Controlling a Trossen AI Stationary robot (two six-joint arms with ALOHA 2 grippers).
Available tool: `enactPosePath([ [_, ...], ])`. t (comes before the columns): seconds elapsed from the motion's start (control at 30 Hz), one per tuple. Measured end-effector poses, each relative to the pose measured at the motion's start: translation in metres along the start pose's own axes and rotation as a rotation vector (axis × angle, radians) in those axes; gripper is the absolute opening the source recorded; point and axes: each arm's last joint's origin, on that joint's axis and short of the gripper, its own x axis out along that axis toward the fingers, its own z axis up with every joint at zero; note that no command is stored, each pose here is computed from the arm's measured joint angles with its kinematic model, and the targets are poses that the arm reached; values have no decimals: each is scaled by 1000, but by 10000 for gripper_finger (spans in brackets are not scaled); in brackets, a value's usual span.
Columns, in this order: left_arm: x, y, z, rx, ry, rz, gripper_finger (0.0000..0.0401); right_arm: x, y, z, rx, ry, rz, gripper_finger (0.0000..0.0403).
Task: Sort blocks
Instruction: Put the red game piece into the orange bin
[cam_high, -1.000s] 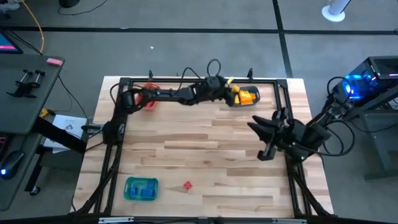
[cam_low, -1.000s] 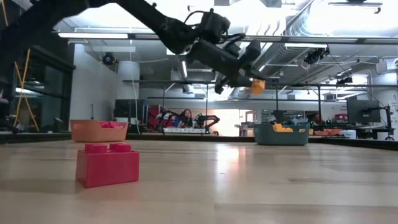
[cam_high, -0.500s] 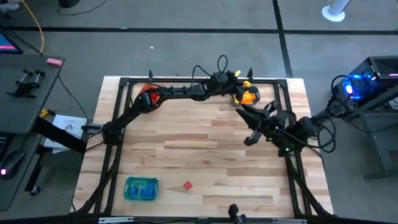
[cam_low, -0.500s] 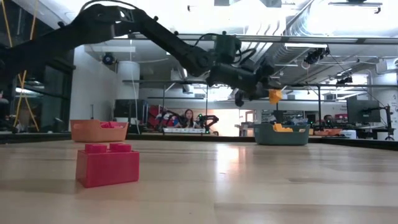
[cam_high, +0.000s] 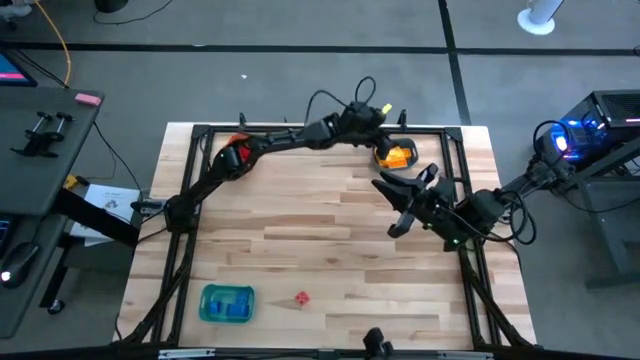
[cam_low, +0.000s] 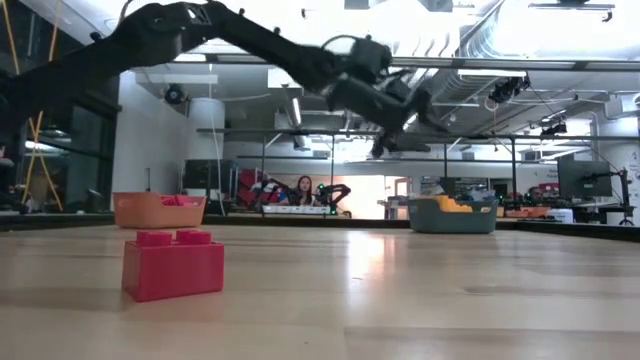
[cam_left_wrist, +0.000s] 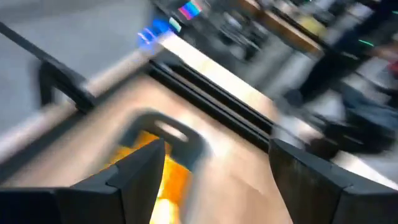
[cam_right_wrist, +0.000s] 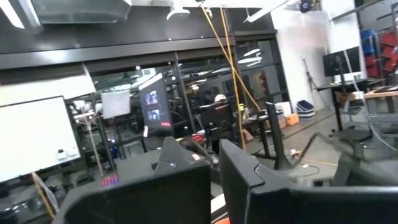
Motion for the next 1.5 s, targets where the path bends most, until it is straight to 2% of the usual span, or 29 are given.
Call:
enactPosePath([
  [0.07,-13,-4,10,-22,85,-108,274,-4,1,3,12,0,15,0],
  [0.17,-32,-13,11,-4,253,-230,274,-14,3,10,21,2,51,0],
  [0.27,-47,-32,0,55,419,-239,275,-25,3,20,27,1,91,0],
  [0.37,-65,-63,-2,133,484,-262,275,-33,3,27,20,8,121,0],
  [0.57,-122,-150,-11,254,447,-372,275,-39,3,22,-28,74,153,0],
  [0.67,-172,-181,-15,296,391,-310,275,-40,5,13,-38,127,164,1],
  [0.77,-229,-197,-17,301,275,-195,275,-42,5,3,-29,195,172,1],
  [0.87,-279,-200,-27,231,141,-83,275,-43,4,-13,21,293,179,1],
  [1.0,-332,-188,-51,103,19,10,275,-32,4,-41,196,449,207,19],
  [1.1,-360,-178,-74,28,-21,29,275,-18,13,-68,307,566,268,64],
  [1.23,-388,-169,-102,-2,-23,-5,275,0,31,-108,429,660,354,139],
  [1.3,-399,-166,-111,12,-24,-43,275,8,45,-127,407,716,398,171],
  [1.4,-411,-160,-123,82,-5,-83,275,21,70,-145,303,766,452,199],
  [1.5,-422,-156,-129,138,12,-127,275,37,95,-159,119,846,485,206],
])
